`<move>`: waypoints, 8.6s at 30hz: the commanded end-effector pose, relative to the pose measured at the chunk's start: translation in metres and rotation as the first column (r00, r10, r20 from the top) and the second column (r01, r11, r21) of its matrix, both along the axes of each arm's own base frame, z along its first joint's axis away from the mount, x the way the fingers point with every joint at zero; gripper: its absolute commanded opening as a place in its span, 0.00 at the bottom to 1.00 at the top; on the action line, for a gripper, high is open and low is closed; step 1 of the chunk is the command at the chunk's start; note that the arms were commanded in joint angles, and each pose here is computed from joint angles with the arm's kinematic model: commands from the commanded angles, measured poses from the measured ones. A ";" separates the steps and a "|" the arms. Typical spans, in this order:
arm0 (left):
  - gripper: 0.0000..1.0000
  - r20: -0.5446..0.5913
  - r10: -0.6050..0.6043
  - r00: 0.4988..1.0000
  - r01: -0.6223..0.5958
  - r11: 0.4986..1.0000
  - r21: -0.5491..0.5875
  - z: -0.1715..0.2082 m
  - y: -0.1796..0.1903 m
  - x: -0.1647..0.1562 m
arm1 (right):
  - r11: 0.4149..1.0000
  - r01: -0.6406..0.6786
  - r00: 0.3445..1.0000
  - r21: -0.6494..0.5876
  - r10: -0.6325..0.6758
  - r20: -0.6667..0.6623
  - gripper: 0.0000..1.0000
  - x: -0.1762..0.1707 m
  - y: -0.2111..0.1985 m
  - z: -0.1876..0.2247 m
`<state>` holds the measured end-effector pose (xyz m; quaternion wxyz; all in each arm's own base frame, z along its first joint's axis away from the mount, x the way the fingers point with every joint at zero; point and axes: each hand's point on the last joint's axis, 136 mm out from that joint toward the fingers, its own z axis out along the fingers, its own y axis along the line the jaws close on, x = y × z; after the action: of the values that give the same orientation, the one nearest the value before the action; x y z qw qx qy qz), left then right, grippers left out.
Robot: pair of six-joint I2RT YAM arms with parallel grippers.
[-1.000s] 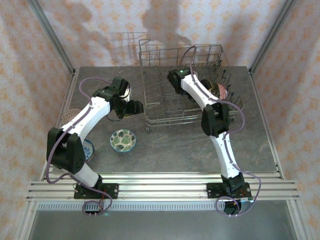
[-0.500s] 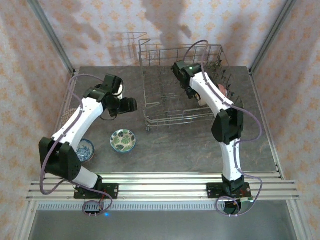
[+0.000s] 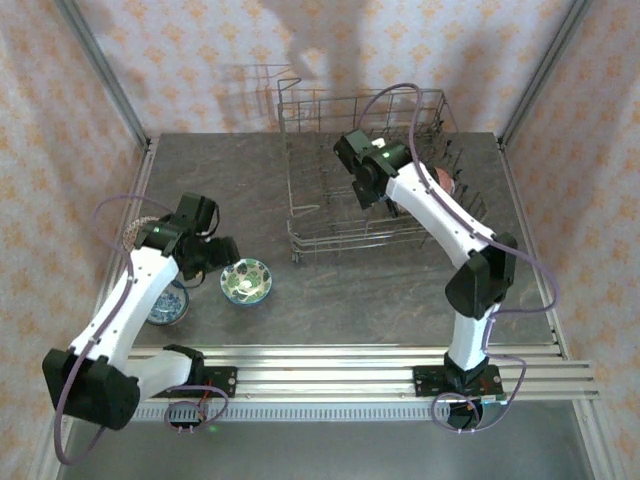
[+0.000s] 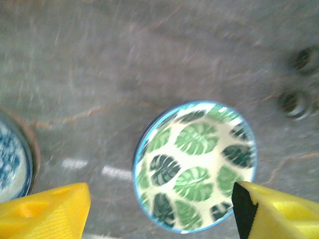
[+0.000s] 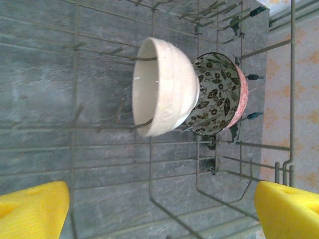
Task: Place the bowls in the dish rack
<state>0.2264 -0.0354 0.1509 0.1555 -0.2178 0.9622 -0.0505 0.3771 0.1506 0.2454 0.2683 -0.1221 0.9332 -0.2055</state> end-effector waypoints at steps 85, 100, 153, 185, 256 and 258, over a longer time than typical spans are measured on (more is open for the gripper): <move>0.00 0.106 -0.050 0.993 0.064 0.989 -0.133 0.010 -0.028 0.002 | 0.958 0.022 0.999 0.285 -0.028 0.019 0.92 -0.069 0.028 0.008; 0.00 0.378 -0.154 0.913 0.199 0.977 -0.082 0.143 -0.033 0.027 | 0.850 -0.130 0.991 0.511 0.128 0.039 0.89 -0.074 0.074 0.062; 0.00 0.556 -0.278 0.784 0.456 0.865 -0.210 0.213 -0.143 0.090 | 0.599 -0.230 0.947 0.767 0.318 0.036 0.14 -0.067 0.165 0.080; 0.09 0.531 -0.284 0.799 0.459 0.858 -0.232 0.204 -0.152 0.089 | 0.643 -0.216 0.968 0.735 0.242 0.072 0.00 -0.062 0.147 0.086; 0.65 0.068 -0.461 0.885 0.463 0.857 -0.227 -0.022 -0.158 0.122 | 0.862 0.453 0.815 -0.230 -0.296 0.498 0.00 0.021 -0.056 0.088; 0.65 0.074 -0.473 0.878 0.477 0.849 -0.229 -0.020 -0.167 0.118 | 0.857 0.452 0.818 -0.248 -0.287 0.498 0.00 0.020 -0.058 0.090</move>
<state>0.3452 -0.1697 0.1221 0.1133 -0.0237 0.9781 -0.1728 0.4077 0.1087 0.3064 0.3801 0.0666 0.8275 -0.4078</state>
